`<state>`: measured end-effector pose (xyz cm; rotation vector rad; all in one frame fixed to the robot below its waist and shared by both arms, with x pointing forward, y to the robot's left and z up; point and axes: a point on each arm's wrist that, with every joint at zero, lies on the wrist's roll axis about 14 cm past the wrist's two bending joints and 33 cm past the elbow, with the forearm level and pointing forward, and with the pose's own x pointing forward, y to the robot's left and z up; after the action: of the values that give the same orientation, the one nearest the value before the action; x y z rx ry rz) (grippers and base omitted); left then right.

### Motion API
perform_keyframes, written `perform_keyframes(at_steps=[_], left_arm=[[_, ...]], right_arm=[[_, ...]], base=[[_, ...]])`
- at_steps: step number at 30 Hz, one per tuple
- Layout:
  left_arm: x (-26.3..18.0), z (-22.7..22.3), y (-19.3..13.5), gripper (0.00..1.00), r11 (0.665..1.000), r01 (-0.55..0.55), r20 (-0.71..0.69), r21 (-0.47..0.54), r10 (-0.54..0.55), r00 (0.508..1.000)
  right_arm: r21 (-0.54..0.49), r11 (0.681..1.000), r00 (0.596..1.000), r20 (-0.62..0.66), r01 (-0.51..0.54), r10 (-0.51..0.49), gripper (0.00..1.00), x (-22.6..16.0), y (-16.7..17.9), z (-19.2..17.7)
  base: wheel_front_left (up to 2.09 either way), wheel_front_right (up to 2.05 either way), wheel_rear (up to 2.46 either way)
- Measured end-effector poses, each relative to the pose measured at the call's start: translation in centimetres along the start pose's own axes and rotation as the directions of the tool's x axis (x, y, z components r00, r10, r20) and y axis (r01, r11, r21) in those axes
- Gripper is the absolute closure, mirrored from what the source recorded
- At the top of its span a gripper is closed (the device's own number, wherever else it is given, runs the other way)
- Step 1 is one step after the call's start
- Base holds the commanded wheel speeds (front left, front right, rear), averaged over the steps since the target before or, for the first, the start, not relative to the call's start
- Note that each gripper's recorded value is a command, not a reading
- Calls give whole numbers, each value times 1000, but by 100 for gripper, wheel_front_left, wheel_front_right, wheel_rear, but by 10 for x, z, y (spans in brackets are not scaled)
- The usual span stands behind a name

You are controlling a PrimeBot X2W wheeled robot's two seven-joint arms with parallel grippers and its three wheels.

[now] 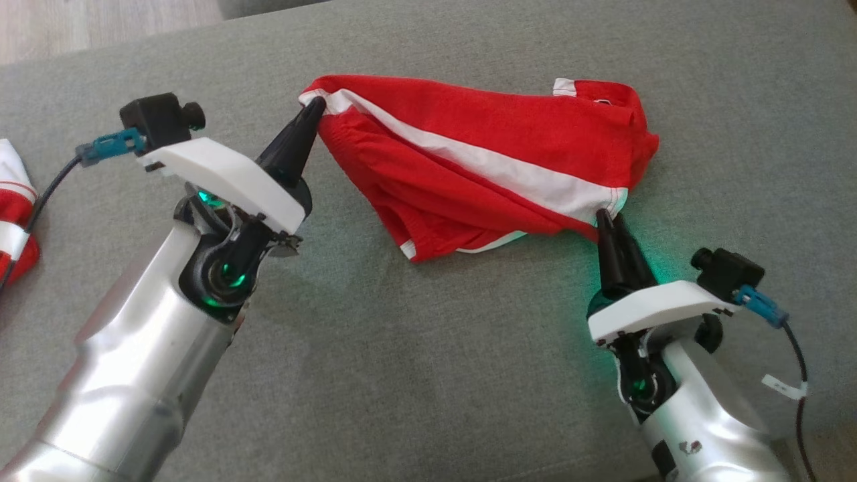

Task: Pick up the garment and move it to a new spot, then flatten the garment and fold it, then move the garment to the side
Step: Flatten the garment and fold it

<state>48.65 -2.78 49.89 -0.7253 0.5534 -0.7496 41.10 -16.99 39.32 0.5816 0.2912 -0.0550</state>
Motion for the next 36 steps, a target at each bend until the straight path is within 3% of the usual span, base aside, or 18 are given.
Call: perform_keyframes(at_steps=[1,6,11,16,20,24,28,32,36], left_arm=[[0,0,0,100,1000,0,0,-2,0,1000],[-2,2,-3,100,1000,9,17,24,-9,1000],[-6,7,-2,100,983,-15,64,181,3,998],[-14,25,2,100,921,-68,174,385,0,985],[-13,38,-1,100,786,-76,204,613,-65,977],[3,77,-23,100,577,-72,222,813,-193,956],[22,137,-49,100,414,-128,269,901,-303,914],[38,181,-63,100,322,-196,311,926,-362,879],[40,202,-74,100,300,-237,351,924,-423,835]], right_arm=[[3,1000,1000,-4,-7,7,99,1,2,-1],[13,999,1000,-6,-29,29,100,1,10,-2],[-14,998,995,72,-67,68,100,3,22,24],[-70,993,962,250,-92,107,100,3,32,84],[-179,980,916,372,-86,148,100,13,41,138],[-339,935,840,472,-107,267,100,41,73,213],[-446,890,752,554,-96,358,100,70,105,287],[-477,874,667,621,-96,412,100,90,131,335],[-509,857,633,640,-75,435,100,103,137,348]], base=[[0,0,0],[0,0,0],[0,0,0],[0,0,0],[0,0,0],[0,0,0],[0,0,0],[0,0,0],[0,0,0]])
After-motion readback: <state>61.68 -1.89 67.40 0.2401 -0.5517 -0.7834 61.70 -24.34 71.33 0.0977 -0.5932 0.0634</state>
